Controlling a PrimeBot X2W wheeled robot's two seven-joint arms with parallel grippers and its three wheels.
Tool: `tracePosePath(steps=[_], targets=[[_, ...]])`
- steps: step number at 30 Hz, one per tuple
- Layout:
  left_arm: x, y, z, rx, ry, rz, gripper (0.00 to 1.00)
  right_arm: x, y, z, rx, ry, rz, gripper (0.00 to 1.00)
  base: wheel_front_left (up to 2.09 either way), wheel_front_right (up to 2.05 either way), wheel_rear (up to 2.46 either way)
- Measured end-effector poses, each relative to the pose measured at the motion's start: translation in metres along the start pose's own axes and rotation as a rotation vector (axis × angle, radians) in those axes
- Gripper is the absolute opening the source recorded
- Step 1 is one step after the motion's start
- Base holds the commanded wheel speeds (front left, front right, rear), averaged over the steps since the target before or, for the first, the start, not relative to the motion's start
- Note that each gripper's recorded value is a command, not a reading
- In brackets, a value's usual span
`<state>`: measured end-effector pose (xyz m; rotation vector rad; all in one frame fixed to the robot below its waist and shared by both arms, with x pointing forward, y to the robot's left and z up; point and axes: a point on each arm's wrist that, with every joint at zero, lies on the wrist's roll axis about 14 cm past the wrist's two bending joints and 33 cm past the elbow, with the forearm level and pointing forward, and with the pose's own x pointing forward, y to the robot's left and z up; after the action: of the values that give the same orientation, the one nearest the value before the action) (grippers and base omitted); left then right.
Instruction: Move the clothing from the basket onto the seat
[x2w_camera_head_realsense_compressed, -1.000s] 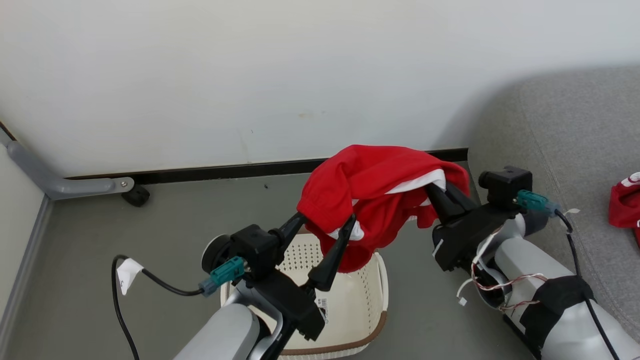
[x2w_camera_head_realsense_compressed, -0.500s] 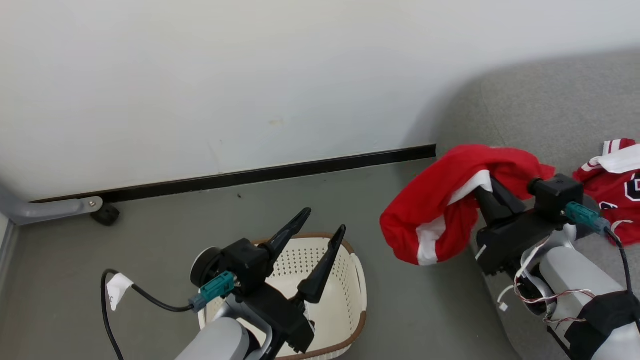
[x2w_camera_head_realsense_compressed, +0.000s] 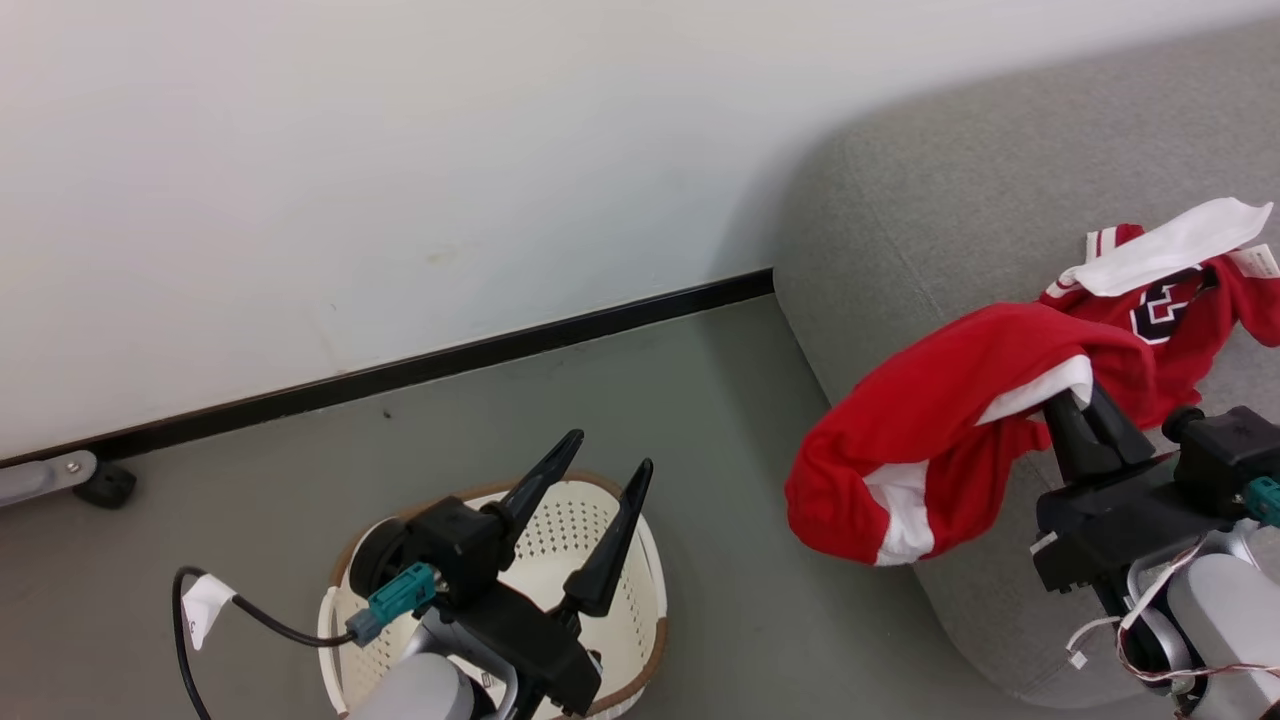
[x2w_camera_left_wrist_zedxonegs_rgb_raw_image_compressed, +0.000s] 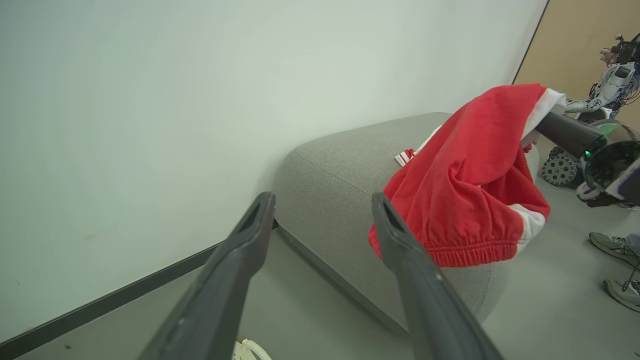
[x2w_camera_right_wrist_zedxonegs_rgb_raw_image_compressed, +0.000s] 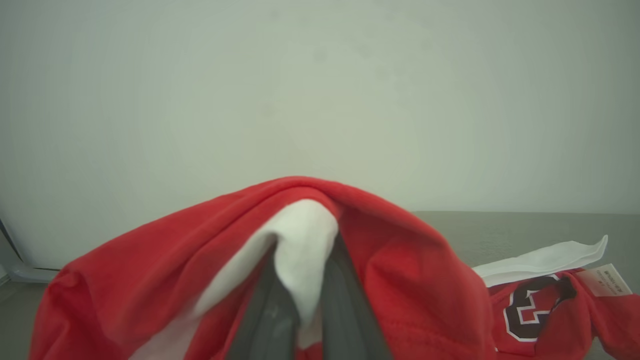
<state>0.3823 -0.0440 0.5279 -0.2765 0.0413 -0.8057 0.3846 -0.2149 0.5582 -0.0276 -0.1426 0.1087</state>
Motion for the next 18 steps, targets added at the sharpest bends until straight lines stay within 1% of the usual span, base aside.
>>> tracePosePath(steps=[4,10,18], targets=[[0.008,-0.011,-0.004,-0.015,0.004,-0.041,1.0,-0.015,-0.016,0.01,-0.033,-0.027,-0.054,0.0,0.0,0.0,0.0],[0.019,-0.029,-0.011,-0.034,0.018,-0.108,1.0,-0.033,-0.032,0.024,-0.052,-0.066,-0.119,0.0,0.0,0.0,0.0],[0.028,-0.049,-0.023,-0.053,0.044,-0.186,1.0,-0.057,-0.061,0.033,-0.088,-0.08,-0.23,0.0,0.0,0.0,0.0]])
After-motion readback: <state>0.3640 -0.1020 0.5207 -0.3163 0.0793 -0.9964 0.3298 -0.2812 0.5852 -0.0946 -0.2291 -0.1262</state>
